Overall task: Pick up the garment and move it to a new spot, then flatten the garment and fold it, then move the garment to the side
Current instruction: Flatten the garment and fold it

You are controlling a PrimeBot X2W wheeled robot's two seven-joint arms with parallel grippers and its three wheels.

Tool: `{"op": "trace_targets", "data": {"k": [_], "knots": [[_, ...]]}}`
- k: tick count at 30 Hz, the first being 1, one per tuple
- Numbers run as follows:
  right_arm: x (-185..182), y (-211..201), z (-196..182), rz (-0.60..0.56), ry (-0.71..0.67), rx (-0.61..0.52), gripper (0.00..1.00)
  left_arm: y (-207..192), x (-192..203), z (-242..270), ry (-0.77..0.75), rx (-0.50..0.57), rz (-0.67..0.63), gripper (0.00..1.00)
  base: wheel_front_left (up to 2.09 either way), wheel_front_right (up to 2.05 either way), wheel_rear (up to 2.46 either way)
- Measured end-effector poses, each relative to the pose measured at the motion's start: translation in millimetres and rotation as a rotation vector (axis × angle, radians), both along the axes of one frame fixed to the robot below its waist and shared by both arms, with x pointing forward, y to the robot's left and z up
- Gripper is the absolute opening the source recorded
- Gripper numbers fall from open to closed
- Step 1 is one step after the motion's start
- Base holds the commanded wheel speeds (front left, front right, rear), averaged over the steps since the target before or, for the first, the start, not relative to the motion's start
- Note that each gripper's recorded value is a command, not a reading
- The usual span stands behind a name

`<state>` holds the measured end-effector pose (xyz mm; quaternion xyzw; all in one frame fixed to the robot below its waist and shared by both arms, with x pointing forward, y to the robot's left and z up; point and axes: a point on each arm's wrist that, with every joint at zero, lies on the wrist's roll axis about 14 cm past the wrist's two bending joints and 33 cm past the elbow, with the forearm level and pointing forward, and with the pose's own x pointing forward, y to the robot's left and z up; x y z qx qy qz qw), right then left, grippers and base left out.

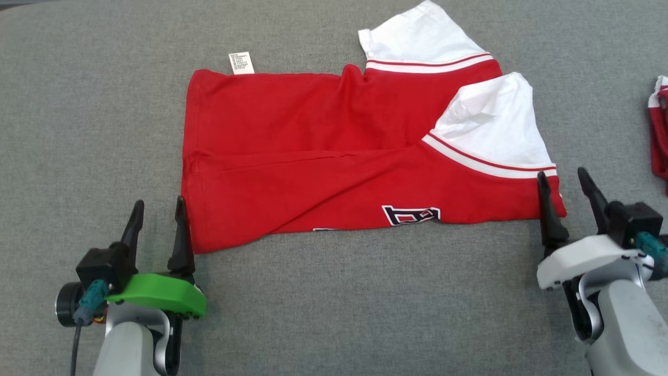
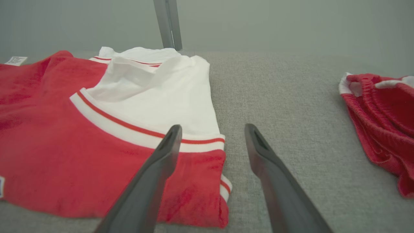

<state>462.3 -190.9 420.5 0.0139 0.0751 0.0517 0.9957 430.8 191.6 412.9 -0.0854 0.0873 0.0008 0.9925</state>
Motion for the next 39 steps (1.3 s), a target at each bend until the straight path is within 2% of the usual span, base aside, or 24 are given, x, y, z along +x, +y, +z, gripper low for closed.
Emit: {"op": "trace_targets", "data": {"k": [5,12,13,14,15,32,39], "knots": [[-26,-4,-17,-0.029,0.068,0.030,1.00,-8,-14,-2,0.015,-0.013,-0.014,1.00,0.00,0.00,0.00],[-29,-1,-34,-0.036,0.128,0.047,1.00,-9,-16,-2,0.018,-0.013,-0.010,1.00,0.00,0.00,0.00],[-29,0,-38,-0.033,0.143,0.047,0.62,-9,-16,-2,0.019,-0.013,-0.010,1.00,0.00,0.00,0.00],[-29,2,-41,-0.032,0.152,0.055,0.35,-8,-16,-2,0.019,-0.012,-0.009,1.00,0.00,0.00,0.00],[-27,4,-42,-0.025,0.155,0.057,0.00,-8,-16,-3,0.019,-0.012,-0.009,1.00,0.00,0.00,0.00],[-13,8,-24,-0.004,0.088,0.071,0.00,-18,-20,-38,0.130,-0.079,-0.017,1.00,0.00,0.00,0.00],[-12,7,-25,-0.009,0.086,0.073,0.00,-21,-13,-39,0.126,-0.098,-0.019,1.00,0.00,0.00,0.00]]}}
